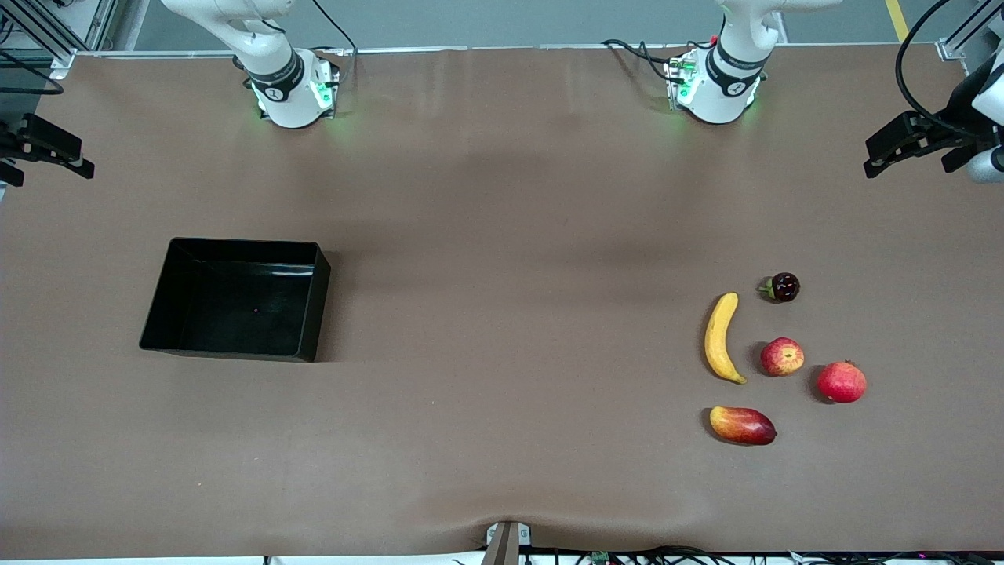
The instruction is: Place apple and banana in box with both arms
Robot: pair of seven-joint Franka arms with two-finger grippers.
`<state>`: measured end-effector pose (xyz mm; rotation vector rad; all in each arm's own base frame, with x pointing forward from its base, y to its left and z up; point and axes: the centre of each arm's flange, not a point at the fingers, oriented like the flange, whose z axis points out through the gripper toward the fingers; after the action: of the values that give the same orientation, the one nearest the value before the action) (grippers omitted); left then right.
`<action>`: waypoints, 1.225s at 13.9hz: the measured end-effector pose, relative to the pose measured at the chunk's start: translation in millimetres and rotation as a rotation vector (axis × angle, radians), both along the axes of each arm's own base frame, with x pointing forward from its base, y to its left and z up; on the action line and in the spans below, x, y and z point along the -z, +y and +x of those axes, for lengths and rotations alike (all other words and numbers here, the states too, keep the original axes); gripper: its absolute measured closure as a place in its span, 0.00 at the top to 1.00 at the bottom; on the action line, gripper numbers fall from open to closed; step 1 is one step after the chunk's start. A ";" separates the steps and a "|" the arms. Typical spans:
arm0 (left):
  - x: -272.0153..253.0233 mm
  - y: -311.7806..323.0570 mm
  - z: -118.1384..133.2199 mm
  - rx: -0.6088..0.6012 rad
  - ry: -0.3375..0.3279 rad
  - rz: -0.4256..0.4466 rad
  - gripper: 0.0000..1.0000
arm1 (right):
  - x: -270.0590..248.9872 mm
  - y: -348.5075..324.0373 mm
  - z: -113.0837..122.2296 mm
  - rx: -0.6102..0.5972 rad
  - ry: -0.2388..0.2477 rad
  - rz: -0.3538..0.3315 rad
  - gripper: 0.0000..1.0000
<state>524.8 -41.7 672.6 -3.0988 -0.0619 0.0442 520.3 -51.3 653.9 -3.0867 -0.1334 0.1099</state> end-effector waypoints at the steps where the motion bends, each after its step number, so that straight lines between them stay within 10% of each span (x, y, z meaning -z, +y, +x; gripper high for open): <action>1: 0.0 0.4 0.0 -0.001 0.000 0.000 1.00 | 0.1 0.0 0.1 0.000 0.000 0.000 1.00; 9: 12.2 11.0 7.0 -0.021 0.024 0.001 1.00 | 0.0 -3.6 -0.2 0.007 0.000 0.000 1.00; 17: 140.5 50.5 66.6 -0.075 0.069 -0.002 1.00 | 1.9 -10.5 0.6 0.020 0.003 0.000 1.00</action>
<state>591.4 8.8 532.1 -3.0926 -0.1763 0.1531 520.9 -61.8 652.0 -3.0870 -0.1024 0.1132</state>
